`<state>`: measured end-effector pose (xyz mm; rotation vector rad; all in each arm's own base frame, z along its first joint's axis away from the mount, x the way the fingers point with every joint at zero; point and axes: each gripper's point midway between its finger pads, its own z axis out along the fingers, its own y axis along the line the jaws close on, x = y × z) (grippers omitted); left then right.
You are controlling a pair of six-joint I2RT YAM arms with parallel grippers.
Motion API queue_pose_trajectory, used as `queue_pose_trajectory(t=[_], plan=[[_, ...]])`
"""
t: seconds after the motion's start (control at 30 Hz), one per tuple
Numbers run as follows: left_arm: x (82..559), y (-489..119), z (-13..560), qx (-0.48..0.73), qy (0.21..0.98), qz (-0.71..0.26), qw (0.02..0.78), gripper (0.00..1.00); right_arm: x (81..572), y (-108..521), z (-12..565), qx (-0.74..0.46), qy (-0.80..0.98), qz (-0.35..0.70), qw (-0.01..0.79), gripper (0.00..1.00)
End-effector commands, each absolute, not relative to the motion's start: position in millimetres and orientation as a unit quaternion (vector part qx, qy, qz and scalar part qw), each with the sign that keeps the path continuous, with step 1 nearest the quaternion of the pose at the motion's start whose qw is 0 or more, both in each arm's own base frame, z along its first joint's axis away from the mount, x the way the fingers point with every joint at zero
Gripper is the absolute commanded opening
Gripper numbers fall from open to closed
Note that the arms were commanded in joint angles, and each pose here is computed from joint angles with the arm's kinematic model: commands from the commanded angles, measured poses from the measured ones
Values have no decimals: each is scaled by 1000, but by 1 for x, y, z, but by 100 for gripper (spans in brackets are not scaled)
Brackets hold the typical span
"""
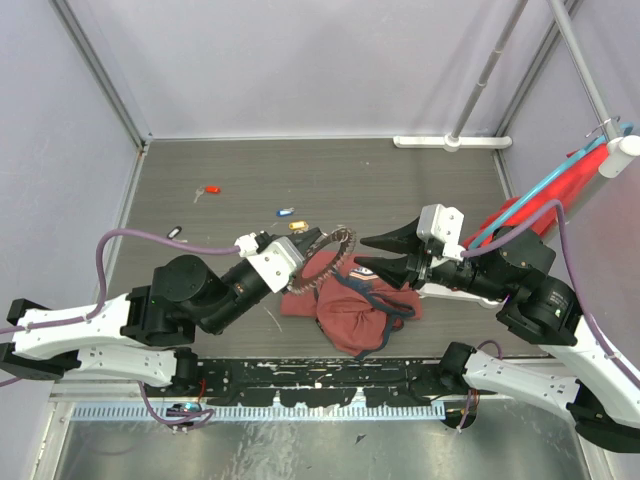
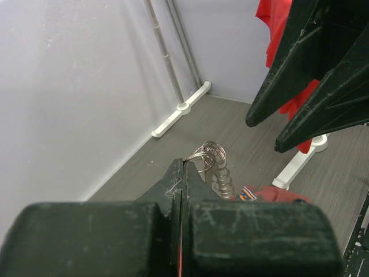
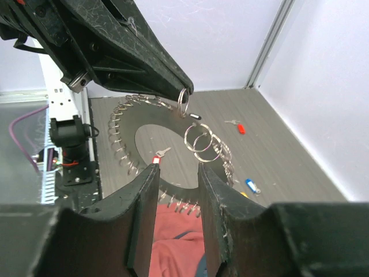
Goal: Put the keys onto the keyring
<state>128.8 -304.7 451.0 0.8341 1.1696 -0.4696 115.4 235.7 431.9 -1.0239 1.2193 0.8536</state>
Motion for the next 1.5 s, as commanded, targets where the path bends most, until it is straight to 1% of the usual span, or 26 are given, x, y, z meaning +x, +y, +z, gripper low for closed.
queue_pose_trajectory(t=[0.0,0.17,0.4,0.7,0.83,0.9,1.0,1.03,1.2,1.23,1.3,1.37,1.4,1.47], plan=[[127,-299,474,343,529,-249,735,0,122,243,457,-461,464,347,672,39],[128,-302,471,342,536,-247,732,0,124,250,461,-466,433,348,689,39],[131,-304,469,339,543,-237,730,0,122,259,465,-477,421,358,683,38],[132,-305,469,341,544,-234,730,0,132,266,464,-472,440,353,678,30],[132,-305,468,342,545,-233,730,0,133,267,463,-472,445,355,673,22],[132,-306,467,344,546,-230,729,0,134,267,463,-469,449,354,673,16],[133,-305,466,344,546,-230,728,0,135,264,465,-462,456,350,675,2],[132,-305,466,344,546,-231,728,0,136,263,466,-459,461,349,674,1],[138,-298,458,333,564,-217,724,0,160,246,446,-406,547,309,663,1],[141,-294,454,326,572,-213,721,0,168,240,436,-389,572,295,659,3],[151,-287,440,309,598,-206,710,4,181,229,413,-356,623,266,644,7],[162,-278,424,291,626,-213,692,11,186,224,389,-342,661,248,620,11],[170,-273,415,282,642,-215,680,16,186,225,378,-342,676,248,603,18],[185,-263,396,256,674,-224,656,24,182,231,357,-347,702,258,566,24]])
